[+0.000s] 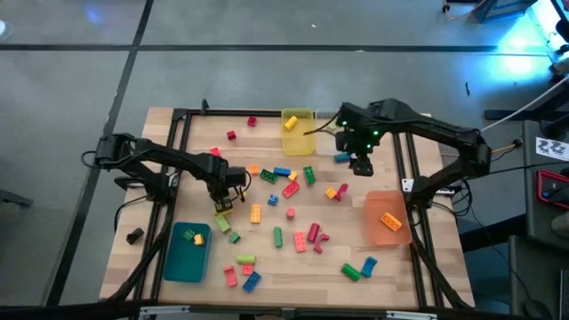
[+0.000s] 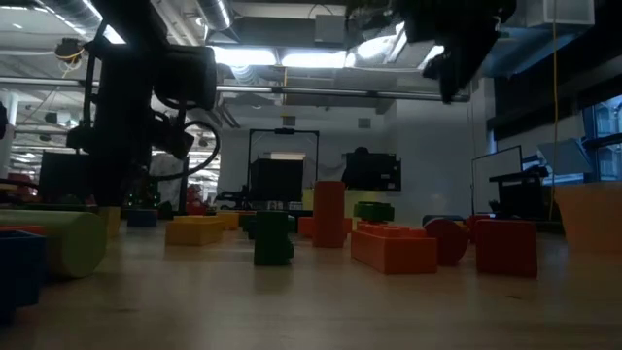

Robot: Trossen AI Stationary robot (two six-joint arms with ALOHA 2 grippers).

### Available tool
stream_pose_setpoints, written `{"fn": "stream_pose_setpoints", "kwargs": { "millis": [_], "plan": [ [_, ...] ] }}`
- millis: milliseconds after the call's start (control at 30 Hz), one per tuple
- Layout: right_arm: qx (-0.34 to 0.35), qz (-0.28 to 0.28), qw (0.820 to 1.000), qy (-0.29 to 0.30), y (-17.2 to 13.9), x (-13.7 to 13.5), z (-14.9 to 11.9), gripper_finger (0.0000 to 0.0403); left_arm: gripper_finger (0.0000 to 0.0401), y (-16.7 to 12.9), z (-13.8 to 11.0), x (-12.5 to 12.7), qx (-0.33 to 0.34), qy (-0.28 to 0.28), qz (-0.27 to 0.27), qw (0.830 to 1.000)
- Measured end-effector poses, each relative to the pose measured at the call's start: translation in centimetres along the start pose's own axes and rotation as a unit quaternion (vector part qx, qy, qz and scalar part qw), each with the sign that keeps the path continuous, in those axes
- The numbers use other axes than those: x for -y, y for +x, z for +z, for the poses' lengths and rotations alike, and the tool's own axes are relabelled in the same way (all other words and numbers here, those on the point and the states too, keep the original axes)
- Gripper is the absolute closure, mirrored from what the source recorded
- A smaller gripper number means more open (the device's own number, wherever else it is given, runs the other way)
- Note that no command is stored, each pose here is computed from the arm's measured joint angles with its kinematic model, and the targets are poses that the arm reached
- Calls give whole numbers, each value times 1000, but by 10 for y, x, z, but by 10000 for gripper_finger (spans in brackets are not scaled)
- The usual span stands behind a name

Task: Sort blocks by size
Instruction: Put the brown half circle block into the transparent bin

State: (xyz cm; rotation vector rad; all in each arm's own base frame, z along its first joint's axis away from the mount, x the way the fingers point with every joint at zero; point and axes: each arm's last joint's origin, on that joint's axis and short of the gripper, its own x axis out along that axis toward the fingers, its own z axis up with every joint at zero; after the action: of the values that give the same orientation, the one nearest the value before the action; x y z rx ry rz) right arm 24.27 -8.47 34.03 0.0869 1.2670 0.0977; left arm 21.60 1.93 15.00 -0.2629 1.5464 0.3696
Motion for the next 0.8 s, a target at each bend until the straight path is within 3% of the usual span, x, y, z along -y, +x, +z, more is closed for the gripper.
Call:
{"fn": "stream_pose_setpoints", "kwargs": {
  "millis": [133,267,400,500,600,800],
  "plan": [
    [75,-26,997,-6,-4,-5,-11,171,366,-10,11,-4,13,-21,-22,999],
    [107,-35,994,12,9,-9,-32,171,366,-29,28,-9,38,-19,-67,997],
    [122,-35,991,37,30,-11,-50,171,366,-57,50,-14,90,-11,-106,990],
    [137,-36,988,58,47,-10,-61,171,367,-80,69,-21,165,-1,-119,979],
    [155,-36,984,81,65,-8,-67,171,367,-100,92,-28,281,16,-123,952],
    [219,-59,968,107,94,0,-66,171,367,-125,134,-44,513,59,-89,852]
  ]
}}
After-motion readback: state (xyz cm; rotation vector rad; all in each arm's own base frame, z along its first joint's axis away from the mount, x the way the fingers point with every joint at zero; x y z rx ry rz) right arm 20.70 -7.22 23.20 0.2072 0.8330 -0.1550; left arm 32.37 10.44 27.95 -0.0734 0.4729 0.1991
